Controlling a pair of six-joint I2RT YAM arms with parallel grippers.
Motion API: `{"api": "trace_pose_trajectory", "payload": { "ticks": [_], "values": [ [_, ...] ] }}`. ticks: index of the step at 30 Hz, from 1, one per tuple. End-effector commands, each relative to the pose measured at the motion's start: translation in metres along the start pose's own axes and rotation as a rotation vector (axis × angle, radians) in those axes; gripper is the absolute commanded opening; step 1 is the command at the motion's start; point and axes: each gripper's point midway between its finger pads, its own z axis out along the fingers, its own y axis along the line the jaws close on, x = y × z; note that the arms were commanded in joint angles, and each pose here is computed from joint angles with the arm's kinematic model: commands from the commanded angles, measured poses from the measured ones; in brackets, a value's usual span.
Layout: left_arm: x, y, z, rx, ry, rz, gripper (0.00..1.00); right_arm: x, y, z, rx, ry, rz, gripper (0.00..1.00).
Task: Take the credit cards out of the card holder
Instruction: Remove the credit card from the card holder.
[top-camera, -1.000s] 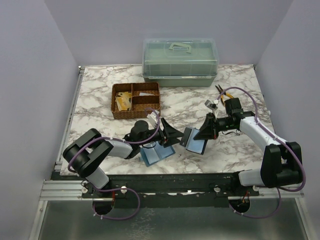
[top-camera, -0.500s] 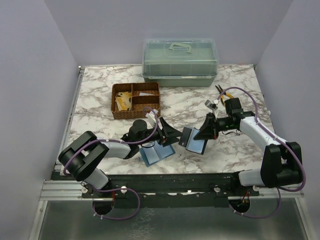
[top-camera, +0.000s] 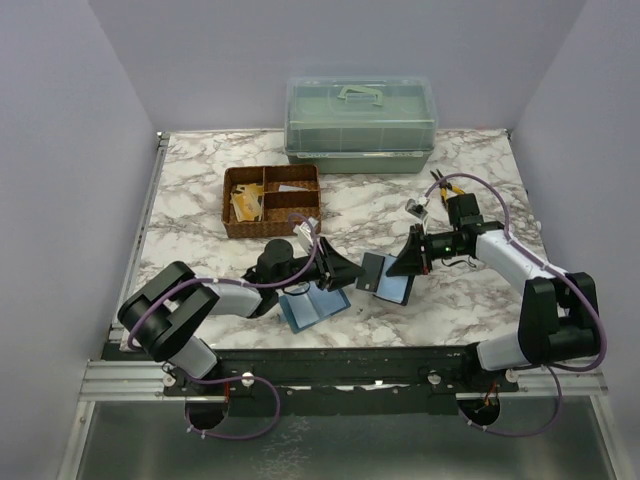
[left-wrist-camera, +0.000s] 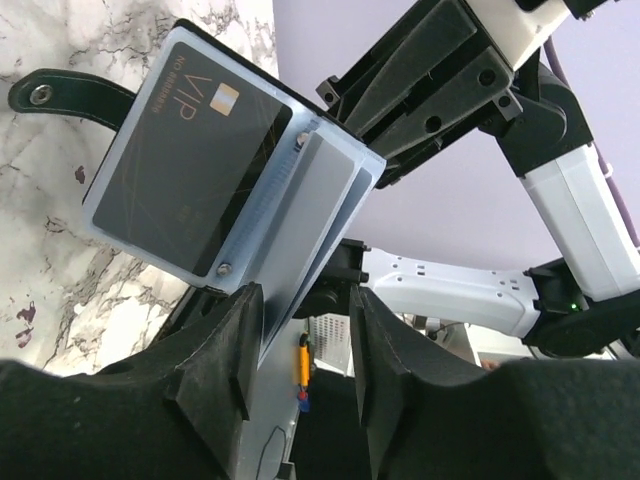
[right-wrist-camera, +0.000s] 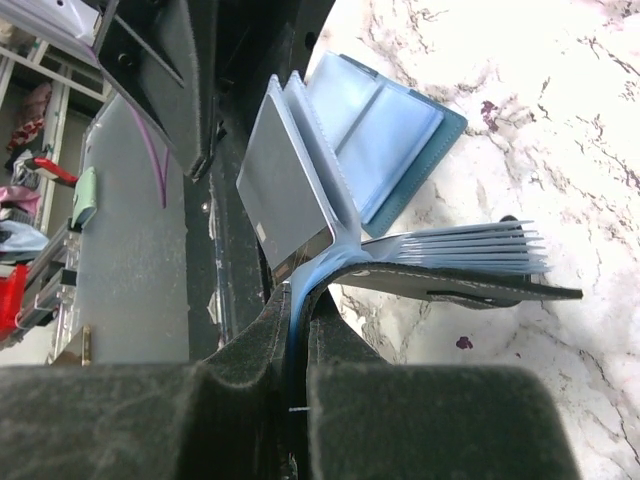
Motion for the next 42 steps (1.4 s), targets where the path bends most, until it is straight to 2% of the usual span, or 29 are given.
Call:
{"api": "trace_pose_trajectory", "payload": {
  "ticks": [1, 10, 14, 17, 18, 20, 24, 28, 31, 34, 36, 39, 42],
  "values": [
    [0.005, -0.003, 0.004, 0.037, 0.043, 0.013, 0.46, -0.007, -0.007, 0.002, 0.007, 0.001, -0.007, 0.01],
    [0.004, 0.012, 0.011, 0.008, 0.051, 0.003, 0.39, -0.005, -0.007, 0.003, 0.004, 0.006, -0.003, 0.01],
    [0.004, 0.012, 0.012, 0.009, 0.058, 0.010, 0.25, -0.006, -0.008, 0.004, 0.003, 0.009, -0.001, 0.01],
    [0.004, 0.010, 0.013, 0.017, 0.060, 0.021, 0.04, -0.006, -0.009, 0.004, 0.008, 0.013, 0.000, 0.03],
    [0.004, 0.009, 0.013, 0.017, 0.062, 0.024, 0.00, -0.006, -0.009, 0.004, 0.011, 0.014, 0.000, 0.05],
    [0.004, 0.010, 0.013, 0.017, 0.060, 0.032, 0.00, -0.007, -0.010, 0.003, 0.022, 0.019, 0.000, 0.15],
    [0.004, 0.011, 0.010, 0.018, 0.048, 0.069, 0.00, -0.016, -0.019, -0.004, 0.123, 0.040, -0.006, 0.46],
    [0.001, 0.006, 0.007, 0.028, 0.018, 0.131, 0.00, -0.046, -0.012, -0.022, 0.209, -0.002, -0.102, 0.62],
    [-0.001, 0.001, 0.007, 0.018, -0.005, 0.201, 0.00, -0.069, 0.013, -0.029, 0.204, -0.043, -0.181, 0.67],
    [-0.002, -0.002, 0.012, -0.008, -0.028, 0.282, 0.00, -0.085, 0.051, -0.031, 0.077, -0.088, -0.217, 0.67],
    [-0.004, -0.006, 0.015, -0.011, -0.049, 0.324, 0.00, -0.086, 0.069, -0.028, -0.030, -0.109, -0.145, 0.66],
    [-0.007, -0.011, 0.020, -0.012, -0.078, 0.345, 0.00, -0.068, 0.071, -0.020, -0.179, -0.113, 0.036, 0.63],
    [-0.011, -0.018, 0.024, -0.008, -0.119, 0.369, 0.00, -0.053, 0.061, -0.013, -0.199, -0.105, 0.157, 0.62]
  ]
}}
